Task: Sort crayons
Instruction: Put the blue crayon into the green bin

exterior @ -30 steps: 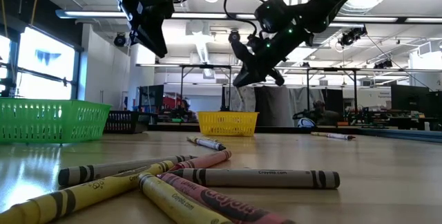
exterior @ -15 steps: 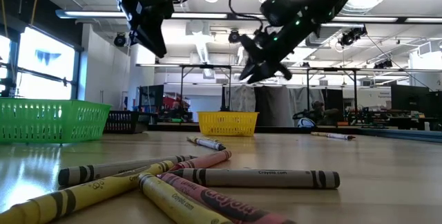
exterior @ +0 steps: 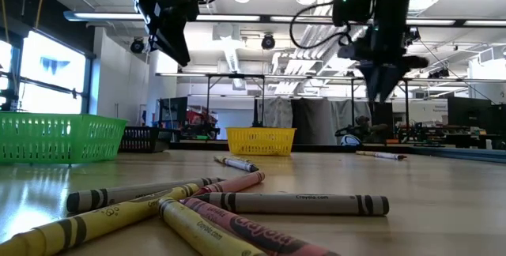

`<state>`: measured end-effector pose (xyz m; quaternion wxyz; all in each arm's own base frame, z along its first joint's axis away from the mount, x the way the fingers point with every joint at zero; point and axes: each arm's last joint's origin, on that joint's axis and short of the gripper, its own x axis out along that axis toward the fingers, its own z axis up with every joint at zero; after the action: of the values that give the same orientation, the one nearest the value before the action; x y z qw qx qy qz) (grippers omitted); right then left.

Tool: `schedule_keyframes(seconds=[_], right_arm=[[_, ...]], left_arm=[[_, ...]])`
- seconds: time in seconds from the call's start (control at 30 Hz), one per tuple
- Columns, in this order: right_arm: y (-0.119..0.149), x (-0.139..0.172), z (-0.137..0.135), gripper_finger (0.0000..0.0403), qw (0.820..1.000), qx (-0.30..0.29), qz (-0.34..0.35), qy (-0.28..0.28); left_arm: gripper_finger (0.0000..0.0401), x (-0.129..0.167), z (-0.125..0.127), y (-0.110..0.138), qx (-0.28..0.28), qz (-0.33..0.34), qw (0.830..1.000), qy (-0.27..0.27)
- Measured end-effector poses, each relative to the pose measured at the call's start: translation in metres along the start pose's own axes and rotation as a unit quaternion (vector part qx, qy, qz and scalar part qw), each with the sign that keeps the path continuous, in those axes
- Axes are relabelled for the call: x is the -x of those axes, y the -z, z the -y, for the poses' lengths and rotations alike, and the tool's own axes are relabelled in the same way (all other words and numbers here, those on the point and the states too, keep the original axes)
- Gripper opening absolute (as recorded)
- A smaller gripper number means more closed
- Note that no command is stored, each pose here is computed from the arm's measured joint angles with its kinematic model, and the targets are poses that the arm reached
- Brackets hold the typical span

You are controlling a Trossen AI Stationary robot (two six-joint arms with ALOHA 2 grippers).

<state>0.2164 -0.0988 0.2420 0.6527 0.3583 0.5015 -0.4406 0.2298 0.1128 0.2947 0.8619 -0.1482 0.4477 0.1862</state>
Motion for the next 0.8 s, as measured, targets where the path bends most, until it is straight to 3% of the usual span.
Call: schedule_keyframes(seconds=[0.23,0.43,0.8], right_arm=[[-0.003,-0.019,-0.003,0.0094,0.998,-0.002,-0.031,0.045],[-0.018,-0.043,0.003,0.0094,0.995,0.017,-0.084,0.041],[-0.042,-0.064,0.026,0.0094,0.993,0.01,-0.121,0.013]], left_arm=[[0.0085,0.0,0.0,-0.001,-0.001,0.004,1.0,0.0],[0.0085,0.0,0.0,-0.002,-0.002,0.008,1.0,0.001],[0.0085,0.0,0.0,-0.001,0.0,0.008,1.0,0.0]])
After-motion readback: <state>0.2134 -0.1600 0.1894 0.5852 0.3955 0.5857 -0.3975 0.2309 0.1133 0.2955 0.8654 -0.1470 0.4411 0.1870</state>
